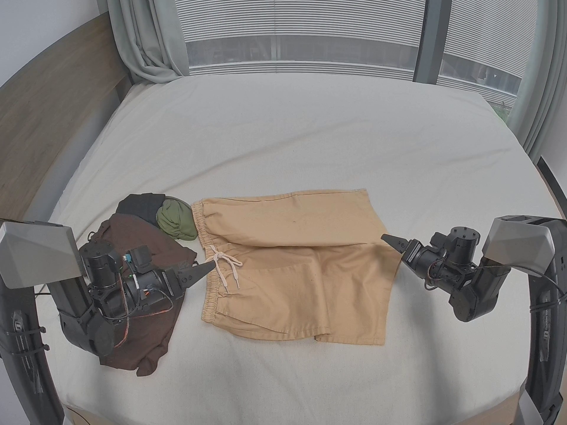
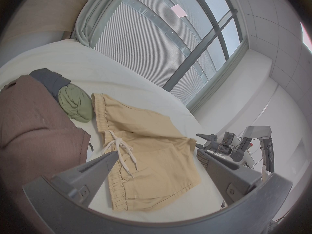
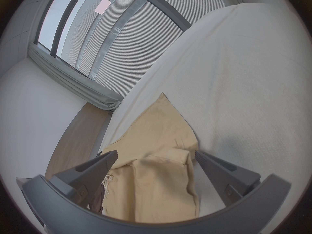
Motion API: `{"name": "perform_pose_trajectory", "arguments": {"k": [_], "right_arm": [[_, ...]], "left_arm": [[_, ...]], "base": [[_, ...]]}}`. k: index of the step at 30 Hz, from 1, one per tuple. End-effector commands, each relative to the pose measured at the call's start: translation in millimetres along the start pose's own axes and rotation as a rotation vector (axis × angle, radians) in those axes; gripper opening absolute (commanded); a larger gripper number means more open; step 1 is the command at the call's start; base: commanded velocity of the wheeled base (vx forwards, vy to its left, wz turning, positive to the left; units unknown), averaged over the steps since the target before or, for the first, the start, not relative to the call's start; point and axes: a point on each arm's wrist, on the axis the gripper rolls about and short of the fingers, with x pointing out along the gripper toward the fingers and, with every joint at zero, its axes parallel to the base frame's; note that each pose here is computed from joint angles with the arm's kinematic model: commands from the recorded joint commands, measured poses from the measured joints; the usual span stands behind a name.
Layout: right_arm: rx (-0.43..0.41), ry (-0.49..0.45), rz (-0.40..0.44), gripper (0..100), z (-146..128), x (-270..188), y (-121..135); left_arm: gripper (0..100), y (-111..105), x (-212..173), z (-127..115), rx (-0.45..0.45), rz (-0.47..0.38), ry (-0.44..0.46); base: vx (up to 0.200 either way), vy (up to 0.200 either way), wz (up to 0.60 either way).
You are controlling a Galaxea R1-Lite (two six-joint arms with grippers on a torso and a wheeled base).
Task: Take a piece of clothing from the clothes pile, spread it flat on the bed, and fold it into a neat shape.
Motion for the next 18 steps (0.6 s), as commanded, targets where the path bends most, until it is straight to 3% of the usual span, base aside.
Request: {"name": "perform_pose_trajectory", "arguments": {"k": [1,7,11,18], "right_arm": [[-0.019,-0.034,0.023,100,15.0,-11.9,18.7],[-0.033,-0.042,0.051,100,23.6,-30.9,43.0],[-0.057,0.015,0.074,100,14.1,-48.7,71.3],[-0.107,0.062,0.106,100,-2.2,-52.8,88.3]], "left_arm": [[100,5.4,2.4,-12.3,-0.026,0.013,0.036],[100,12.5,5.4,-25.3,-0.052,0.037,0.070],[100,18.9,6.4,-34.2,-0.071,0.056,0.092],[100,24.5,8.8,-44.9,-0.088,0.092,0.112]], "base": [[0.000,0.000,0.00],[0.000,0.000,0.00],[0.000,0.000,0.00],[0.000,0.000,0.00]]}}
